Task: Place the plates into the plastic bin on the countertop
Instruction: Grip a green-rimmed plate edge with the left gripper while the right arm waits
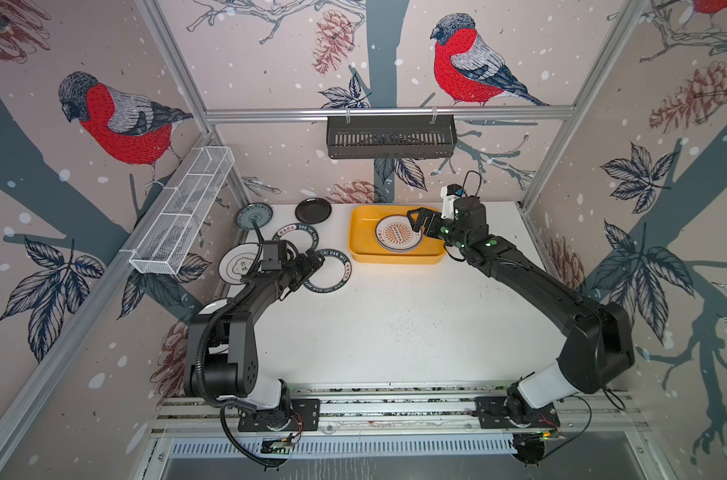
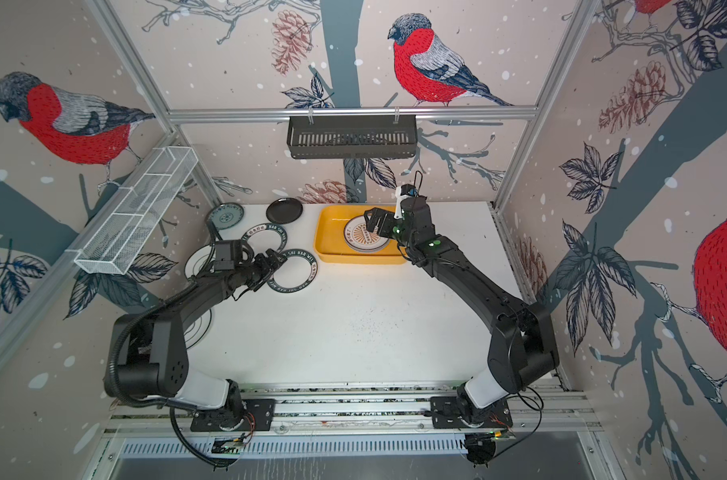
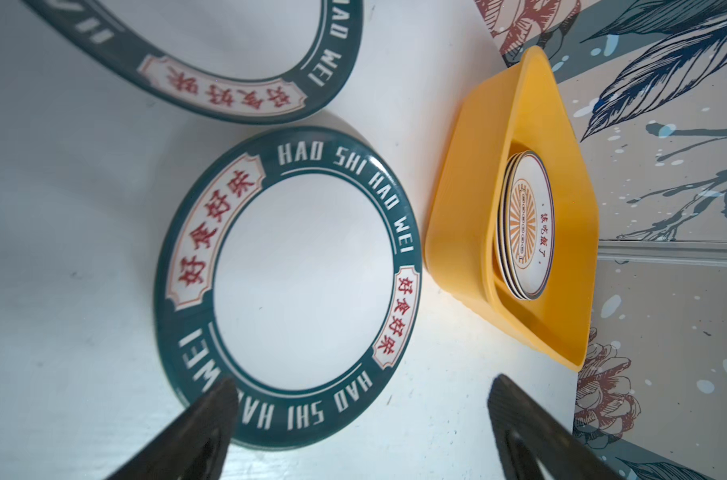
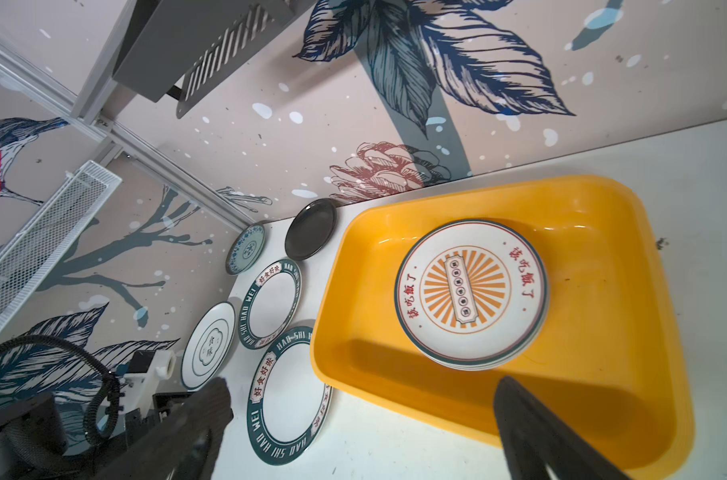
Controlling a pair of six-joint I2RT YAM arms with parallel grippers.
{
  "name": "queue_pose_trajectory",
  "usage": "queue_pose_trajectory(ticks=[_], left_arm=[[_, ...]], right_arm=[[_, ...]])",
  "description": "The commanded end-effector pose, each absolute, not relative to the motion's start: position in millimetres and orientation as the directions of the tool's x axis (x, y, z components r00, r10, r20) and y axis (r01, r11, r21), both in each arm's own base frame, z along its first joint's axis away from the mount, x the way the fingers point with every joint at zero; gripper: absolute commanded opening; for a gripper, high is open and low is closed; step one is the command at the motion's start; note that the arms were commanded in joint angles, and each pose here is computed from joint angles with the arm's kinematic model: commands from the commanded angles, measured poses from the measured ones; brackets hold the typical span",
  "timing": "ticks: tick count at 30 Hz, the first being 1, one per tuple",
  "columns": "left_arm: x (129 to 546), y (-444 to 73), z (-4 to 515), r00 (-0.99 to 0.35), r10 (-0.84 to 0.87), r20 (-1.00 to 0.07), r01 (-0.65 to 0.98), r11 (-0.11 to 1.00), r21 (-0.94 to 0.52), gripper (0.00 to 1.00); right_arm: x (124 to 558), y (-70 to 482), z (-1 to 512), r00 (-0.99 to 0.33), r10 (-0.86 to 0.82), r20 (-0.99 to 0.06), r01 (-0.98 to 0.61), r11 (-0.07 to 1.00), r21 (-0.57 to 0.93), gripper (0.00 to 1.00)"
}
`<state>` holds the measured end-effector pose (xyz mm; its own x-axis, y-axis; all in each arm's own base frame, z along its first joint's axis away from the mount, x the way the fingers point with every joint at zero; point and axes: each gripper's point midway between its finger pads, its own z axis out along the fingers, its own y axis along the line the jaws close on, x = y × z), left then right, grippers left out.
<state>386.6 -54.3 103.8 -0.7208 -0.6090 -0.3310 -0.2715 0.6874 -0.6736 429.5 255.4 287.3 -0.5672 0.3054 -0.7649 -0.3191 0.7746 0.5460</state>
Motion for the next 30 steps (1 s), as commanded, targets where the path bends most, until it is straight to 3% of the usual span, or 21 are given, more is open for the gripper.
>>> queue_pose_trajectory(ticks=[1, 10, 15, 24, 30], left_arm=[[383, -46, 101, -0.716, -0.598, -0.36, -0.242, 0.696, -0.676, 0.93], [371, -32, 59, -0.738, -0.618, -0.272, -0.301, 0.662, -0.687, 0.86], [380, -36, 48, -0.738, -0.633, -0.235, -0.303, 0.621, -0.723, 0.77], [385, -34, 27, -0.726, -0.66, -0.192, -0.35, 0.596, -0.723, 0.48], [386, -32, 23, -0.716, -0.672, -0.188, -0.368, 0.593, -0.716, 0.19]], right_arm=[[431, 267, 296, -0.555, 0.289, -0.78, -0.361, 0.761, 0.539, 1.0], [433, 268, 293, -0.565, 0.298, -0.77, -0.338, 0.767, 0.545, 1.0], [433, 264, 291, -0.566, 0.305, -0.766, -0.316, 0.777, 0.544, 1.0], [432, 253, 291, -0.55, 0.329, -0.767, -0.27, 0.799, 0.537, 1.0], [432, 249, 290, -0.546, 0.337, -0.767, -0.255, 0.805, 0.535, 1.0]])
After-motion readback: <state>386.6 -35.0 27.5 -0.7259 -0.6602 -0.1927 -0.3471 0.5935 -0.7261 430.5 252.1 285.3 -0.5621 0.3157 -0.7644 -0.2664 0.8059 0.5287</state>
